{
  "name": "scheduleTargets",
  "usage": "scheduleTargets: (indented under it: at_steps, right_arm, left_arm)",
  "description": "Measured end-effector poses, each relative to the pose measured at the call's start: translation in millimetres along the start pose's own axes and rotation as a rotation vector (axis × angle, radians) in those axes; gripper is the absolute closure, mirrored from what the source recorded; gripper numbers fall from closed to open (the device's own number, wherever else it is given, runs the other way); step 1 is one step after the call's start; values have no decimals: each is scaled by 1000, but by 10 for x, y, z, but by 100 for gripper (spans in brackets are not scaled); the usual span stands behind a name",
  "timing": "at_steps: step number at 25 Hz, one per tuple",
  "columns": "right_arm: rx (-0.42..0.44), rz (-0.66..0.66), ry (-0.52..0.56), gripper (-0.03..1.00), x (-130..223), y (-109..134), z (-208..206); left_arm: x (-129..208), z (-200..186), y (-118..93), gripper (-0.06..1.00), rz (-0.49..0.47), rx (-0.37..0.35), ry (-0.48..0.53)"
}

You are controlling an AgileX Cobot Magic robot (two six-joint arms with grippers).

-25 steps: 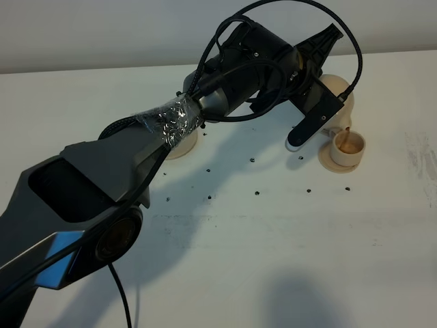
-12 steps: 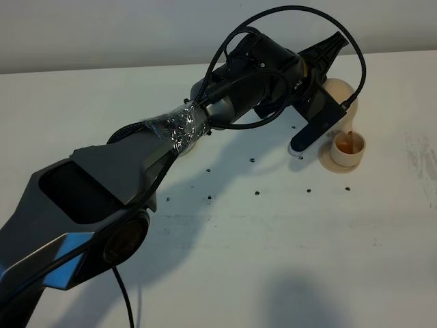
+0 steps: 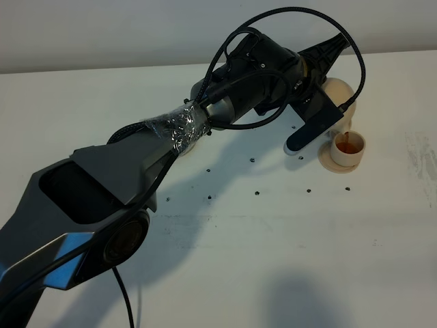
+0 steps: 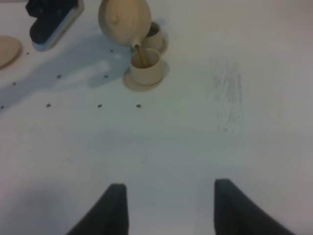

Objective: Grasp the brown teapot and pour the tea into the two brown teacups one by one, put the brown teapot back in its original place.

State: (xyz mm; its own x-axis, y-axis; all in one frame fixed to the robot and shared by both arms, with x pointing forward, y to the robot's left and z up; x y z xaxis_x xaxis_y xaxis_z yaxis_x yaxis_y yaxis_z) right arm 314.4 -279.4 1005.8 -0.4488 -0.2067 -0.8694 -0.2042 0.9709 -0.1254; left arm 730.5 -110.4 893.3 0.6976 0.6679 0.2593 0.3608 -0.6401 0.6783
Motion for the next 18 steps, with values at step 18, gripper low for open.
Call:
scheduleTargets:
  at_steps: [18]
  right_arm:
    - [0,0,0,57,0,0,0]
  left_arm:
    - [-41,-8,79,85,75,-35,4]
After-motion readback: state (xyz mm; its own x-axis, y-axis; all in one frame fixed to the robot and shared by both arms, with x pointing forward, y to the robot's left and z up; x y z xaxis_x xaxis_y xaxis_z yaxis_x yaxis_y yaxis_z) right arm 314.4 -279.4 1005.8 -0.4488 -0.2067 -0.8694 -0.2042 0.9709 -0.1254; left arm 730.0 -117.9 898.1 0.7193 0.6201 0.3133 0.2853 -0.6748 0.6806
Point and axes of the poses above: a point on each arm's last joint axis where the gripper is mounted, z pointing out along that axis toward the gripper, y along the wrist's bending axis when the last joint is at zero, x = y × z, the point moved 10 cm from there along z, pointing out along that axis toward the gripper, and after that the axes turned 12 degrees about -z, right-handed, at the moved point
